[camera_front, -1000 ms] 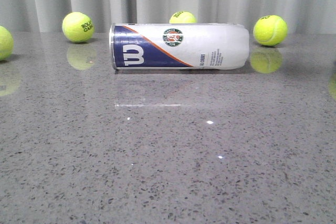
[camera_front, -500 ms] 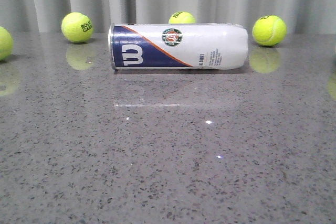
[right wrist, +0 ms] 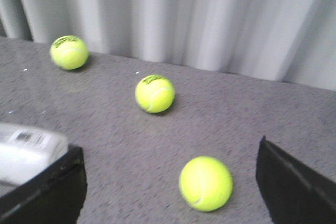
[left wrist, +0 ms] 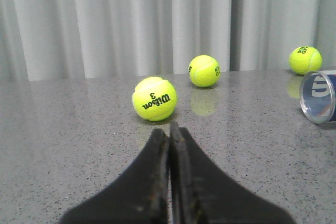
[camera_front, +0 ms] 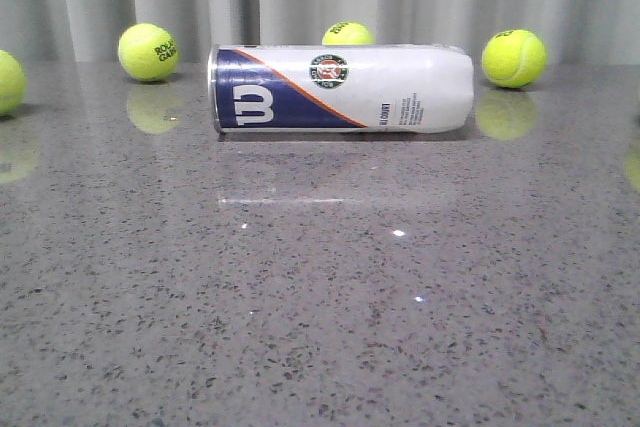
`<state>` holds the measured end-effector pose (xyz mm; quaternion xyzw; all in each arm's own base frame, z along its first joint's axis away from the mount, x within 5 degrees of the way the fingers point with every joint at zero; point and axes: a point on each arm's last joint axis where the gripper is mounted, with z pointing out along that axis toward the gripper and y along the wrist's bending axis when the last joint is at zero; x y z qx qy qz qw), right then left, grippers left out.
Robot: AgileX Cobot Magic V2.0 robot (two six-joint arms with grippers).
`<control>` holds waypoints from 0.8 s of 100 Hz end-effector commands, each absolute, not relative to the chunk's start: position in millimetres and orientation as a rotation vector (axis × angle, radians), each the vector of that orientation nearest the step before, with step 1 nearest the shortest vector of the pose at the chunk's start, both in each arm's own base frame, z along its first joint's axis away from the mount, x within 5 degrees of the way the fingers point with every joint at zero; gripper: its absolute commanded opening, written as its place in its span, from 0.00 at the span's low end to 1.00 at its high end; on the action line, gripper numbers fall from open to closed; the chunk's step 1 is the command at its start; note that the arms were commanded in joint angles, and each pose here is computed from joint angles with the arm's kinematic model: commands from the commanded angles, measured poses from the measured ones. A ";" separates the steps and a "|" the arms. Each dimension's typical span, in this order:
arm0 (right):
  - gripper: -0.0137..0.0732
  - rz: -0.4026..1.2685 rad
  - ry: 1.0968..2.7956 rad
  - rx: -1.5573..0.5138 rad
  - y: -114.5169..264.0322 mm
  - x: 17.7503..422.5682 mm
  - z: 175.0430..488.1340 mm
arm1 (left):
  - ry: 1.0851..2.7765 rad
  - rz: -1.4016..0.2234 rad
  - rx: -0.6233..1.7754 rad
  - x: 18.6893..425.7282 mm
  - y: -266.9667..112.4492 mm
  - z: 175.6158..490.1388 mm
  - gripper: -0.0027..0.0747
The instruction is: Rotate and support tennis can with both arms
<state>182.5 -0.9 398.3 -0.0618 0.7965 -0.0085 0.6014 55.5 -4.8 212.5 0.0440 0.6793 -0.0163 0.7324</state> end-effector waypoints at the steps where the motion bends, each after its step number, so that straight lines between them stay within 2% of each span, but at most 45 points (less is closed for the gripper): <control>1: 0.90 -0.008 1.703 -0.121 3.3 164.5 404.5 | 1.425 -0.051 0.087 53.9 -5.1 206.1 0.01; 12: 0.90 0.017 1.682 -0.147 9.3 143.2 384.7 | 1.425 -0.051 0.087 53.9 -5.1 206.1 0.01; 37: 0.89 0.033 1.565 -0.109 8.4 100.5 361.5 | 1.425 -0.051 0.087 53.9 -5.1 206.1 0.01; 45: 0.86 0.036 1.519 -0.091 7.5 92.1 359.5 | 1.425 -0.051 0.087 53.9 -5.1 206.1 0.01; 57: 0.70 0.034 1.488 -0.086 7.1 85.1 359.1 | 1.425 -0.051 0.087 53.9 -5.1 206.1 0.01; 80: 0.21 0.036 1.494 -0.088 7.3 85.2 358.5 | 1.425 -0.051 0.087 53.9 -5.1 206.1 0.01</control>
